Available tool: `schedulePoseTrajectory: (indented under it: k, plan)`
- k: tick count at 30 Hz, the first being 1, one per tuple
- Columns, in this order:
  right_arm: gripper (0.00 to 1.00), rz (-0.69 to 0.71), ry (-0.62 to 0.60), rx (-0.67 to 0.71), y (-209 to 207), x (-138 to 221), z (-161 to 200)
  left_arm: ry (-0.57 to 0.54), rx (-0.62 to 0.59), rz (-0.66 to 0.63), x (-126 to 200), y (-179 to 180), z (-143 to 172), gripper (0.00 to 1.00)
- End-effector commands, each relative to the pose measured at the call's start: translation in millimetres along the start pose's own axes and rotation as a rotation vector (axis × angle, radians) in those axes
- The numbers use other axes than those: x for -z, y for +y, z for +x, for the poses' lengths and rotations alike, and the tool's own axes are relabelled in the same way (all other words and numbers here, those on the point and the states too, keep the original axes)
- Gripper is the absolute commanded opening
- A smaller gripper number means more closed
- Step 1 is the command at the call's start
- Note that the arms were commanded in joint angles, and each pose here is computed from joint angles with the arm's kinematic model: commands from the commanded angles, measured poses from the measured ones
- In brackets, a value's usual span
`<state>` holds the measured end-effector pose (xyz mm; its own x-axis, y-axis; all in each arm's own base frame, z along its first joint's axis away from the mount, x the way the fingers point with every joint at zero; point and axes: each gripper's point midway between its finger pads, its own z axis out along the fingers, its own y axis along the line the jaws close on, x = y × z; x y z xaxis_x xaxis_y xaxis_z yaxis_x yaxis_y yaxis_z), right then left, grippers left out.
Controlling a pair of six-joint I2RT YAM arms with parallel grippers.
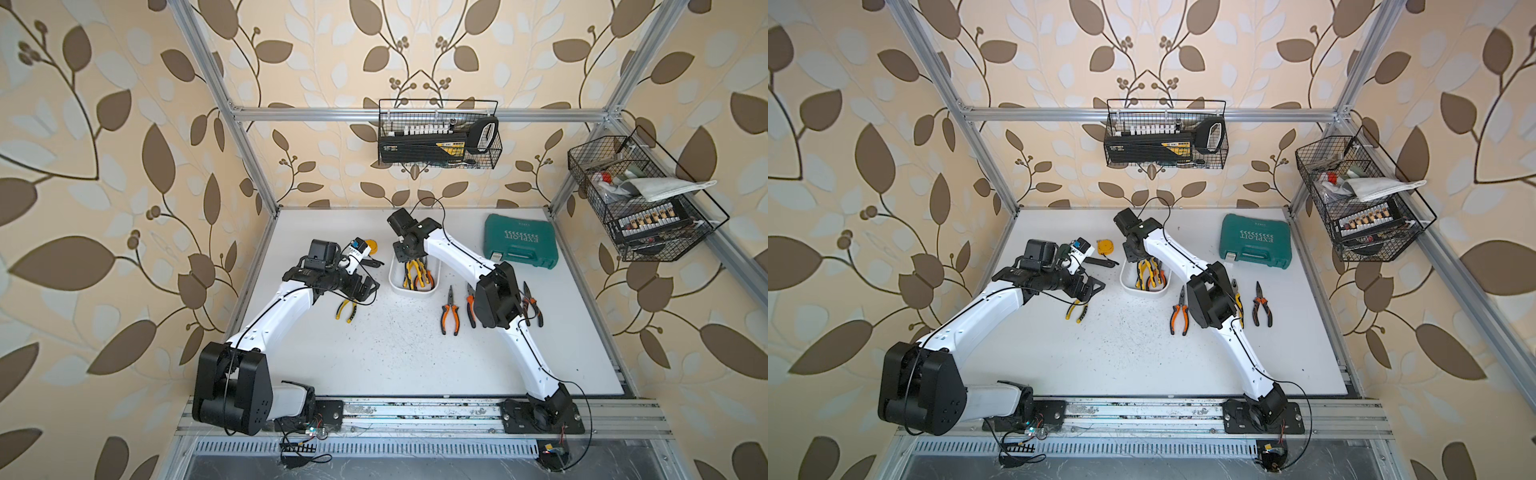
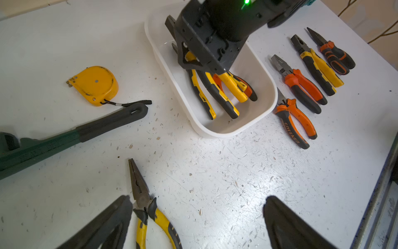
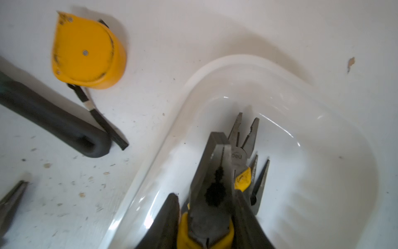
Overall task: Take the pliers out of the storage box
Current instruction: Pick up the pliers from the storage box, then place the pliers at the center of the board.
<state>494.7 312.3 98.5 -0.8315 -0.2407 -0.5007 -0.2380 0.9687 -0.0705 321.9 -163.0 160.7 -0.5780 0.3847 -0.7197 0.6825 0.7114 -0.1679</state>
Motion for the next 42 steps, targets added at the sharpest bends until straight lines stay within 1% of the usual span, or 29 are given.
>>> schedulePoseTrajectory:
  k: [1,9,11,14,20,21,26,31,35,38,42]
  plan:
    - [0.22,-0.046,-0.118,-0.074,-3.0,39.3,-33.4,-0.062,-0.059,0.013,8.6,-0.4,-20.7,0.99]
    - [0.21,-0.054,-0.116,-0.126,-11.9,66.5,-30.3,-0.082,-0.139,0.066,14.6,-11.5,-29.1,0.99]
    - [0.20,-0.053,-0.101,-0.149,-15.5,76.8,-23.7,-0.096,-0.170,0.097,18.3,-19.2,-30.0,0.99]
    - [0.20,-0.048,-0.093,-0.146,-17.0,92.6,-11.0,-0.114,-0.209,0.134,23.7,-29.3,-28.8,0.99]
    - [0.20,-0.023,-0.083,-0.102,-14.4,123.4,29.4,-0.112,-0.285,0.189,32.7,-47.0,-13.8,0.99]
    - [0.20,-0.035,-0.081,-0.074,-3.1,128.4,39.8,-0.111,-0.299,0.202,34.6,-51.2,-10.4,0.99]
    - [0.20,-0.060,-0.069,0.000,27.2,144.4,85.5,-0.123,-0.355,0.244,47.5,-73.3,5.0,0.99]
    - [0.20,-0.058,0.021,0.019,46.7,133.3,137.7,-0.120,-0.324,0.267,52.9,-86.4,20.5,0.99]
    - [0.20,-0.042,0.090,0.002,52.6,111.2,172.5,-0.108,-0.302,0.272,50.3,-90.9,30.4,0.99]
    - [0.19,-0.018,0.130,-0.003,50.1,97.9,186.6,-0.107,-0.294,0.276,50.3,-94.2,31.0,0.99]
    - [0.19,0.026,0.149,0.009,44.0,82.0,197.8,-0.107,-0.294,0.272,49.4,-95.6,30.6,0.99]
